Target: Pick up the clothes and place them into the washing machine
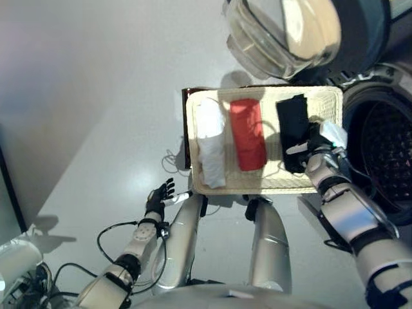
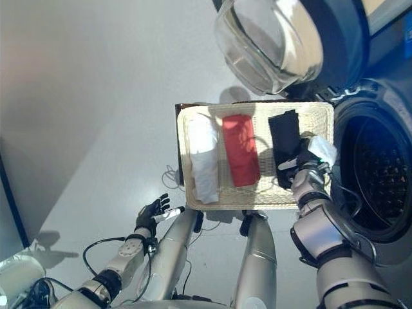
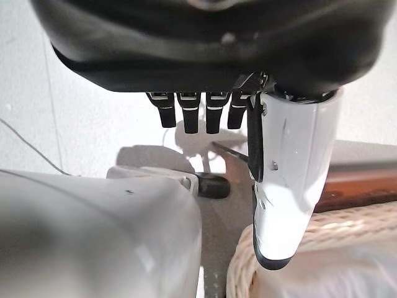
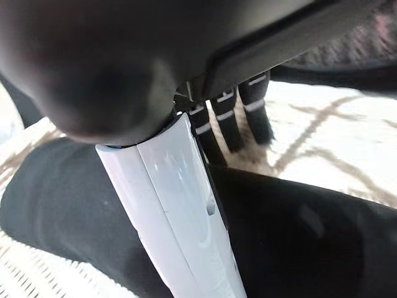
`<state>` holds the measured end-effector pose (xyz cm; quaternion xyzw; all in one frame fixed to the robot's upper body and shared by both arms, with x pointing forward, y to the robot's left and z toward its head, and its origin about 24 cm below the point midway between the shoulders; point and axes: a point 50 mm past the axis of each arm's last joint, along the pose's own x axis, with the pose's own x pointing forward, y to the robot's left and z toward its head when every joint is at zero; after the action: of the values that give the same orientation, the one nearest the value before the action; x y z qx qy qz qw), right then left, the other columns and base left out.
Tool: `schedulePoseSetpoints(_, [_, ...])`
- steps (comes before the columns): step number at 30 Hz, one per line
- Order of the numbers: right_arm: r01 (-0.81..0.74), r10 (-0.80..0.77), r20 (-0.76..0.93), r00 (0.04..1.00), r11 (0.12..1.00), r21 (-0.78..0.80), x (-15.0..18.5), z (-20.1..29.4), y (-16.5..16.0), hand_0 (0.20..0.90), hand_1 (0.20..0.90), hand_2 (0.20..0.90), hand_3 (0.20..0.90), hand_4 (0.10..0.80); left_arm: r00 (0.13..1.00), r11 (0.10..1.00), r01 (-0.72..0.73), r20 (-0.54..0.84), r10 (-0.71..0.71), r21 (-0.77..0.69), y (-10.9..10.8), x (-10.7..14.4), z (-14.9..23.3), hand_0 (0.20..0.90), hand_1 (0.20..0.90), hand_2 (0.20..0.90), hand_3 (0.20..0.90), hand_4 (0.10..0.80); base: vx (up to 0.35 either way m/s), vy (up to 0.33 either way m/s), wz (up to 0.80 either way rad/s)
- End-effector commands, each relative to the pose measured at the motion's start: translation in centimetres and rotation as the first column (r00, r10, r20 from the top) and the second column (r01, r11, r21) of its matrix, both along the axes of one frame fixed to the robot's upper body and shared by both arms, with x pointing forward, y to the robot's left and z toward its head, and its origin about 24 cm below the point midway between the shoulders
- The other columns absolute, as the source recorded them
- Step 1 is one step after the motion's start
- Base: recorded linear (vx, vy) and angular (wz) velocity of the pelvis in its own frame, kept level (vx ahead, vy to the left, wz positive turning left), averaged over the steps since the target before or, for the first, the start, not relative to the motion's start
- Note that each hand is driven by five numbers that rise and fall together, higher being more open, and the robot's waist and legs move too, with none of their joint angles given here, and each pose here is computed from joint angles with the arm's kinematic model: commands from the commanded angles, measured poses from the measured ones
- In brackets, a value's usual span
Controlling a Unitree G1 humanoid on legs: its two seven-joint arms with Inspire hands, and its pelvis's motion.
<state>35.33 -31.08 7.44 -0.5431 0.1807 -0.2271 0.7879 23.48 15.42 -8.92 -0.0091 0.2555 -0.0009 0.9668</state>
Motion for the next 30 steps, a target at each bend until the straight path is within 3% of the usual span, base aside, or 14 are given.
schedulePoseSetpoints(1, [-0.088,0.086,-0.019,0.996,0.992,-0.096,1.4,2.7,0.3,0.84,0.84,0.84,0.84,0.757,0.998,1.0,0.002,0.067,-0.003,0.019,0.4,1.1,1.2,0.9,0.9,0.9,0.9,0.8,0.039,0.021,0.37])
schedulePoseSetpoints(2, [-0.076,0.074,-0.02,0.997,0.989,-0.128,1.4,3.2,-0.2,0.807,0.807,0.807,0.807,0.733,0.997,1.0,0.013,0.072,-0.014,0.017,0.0,1.2,1.3,0.9,0.9,0.9,0.9,0.8,-0.035,0.048,0.41])
schedulePoseSetpoints(4, [-0.069,0.064,-0.031,0.997,0.984,-0.163,1.3,3.6,-0.6,0.2,0.2,0.2,0.2,0.3,0.998,1.0,0.018,0.065,-0.019,0.018,-0.1,0.9,1.1,0.9,0.9,0.9,0.9,0.8,-0.028,0.071,0.29])
schedulePoseSetpoints(11, [-0.063,0.057,-0.043,0.997,0.981,-0.181,1.0,2.9,-0.8,0.2,0.2,0.2,0.2,0.3,1.0,0.999,0.018,0.016,-0.019,0.044,-0.1,0.0,0.1,0.9,0.9,0.9,0.9,0.8,0.007,0.049,0.02])
schedulePoseSetpoints(22, [0.021,-0.024,-0.033,0.999,0.997,-0.07,-0.9,0.8,-2.4,0.2,0.2,0.2,0.2,0.3,0.999,0.998,0.024,-0.043,-0.021,0.063,0.1,-1.3,-1.0,0.9,0.9,0.9,0.9,0.8,0.003,0.045,-0.1])
schedulePoseSetpoints(27, [0.132,-0.152,0.061,0.987,0.96,0.246,-2.9,-2.2,-3.0,0.2,0.2,0.2,0.2,0.3,0.994,0.997,-0.005,-0.105,0.014,0.083,1.1,-2.7,-2.1,0.9,0.9,0.9,0.9,0.8,0.055,-0.001,-0.12])
schedulePoseSetpoints(30, [0.148,-0.253,0.166,0.953,0.868,0.473,-3.3,-3.1,-2.7,0.2,0.2,0.2,0.2,0.3,0.993,0.996,-0.031,-0.111,0.04,0.084,1.7,-3.0,-2.3,0.9,0.9,0.9,0.9,0.8,0.038,-0.026,-0.18])
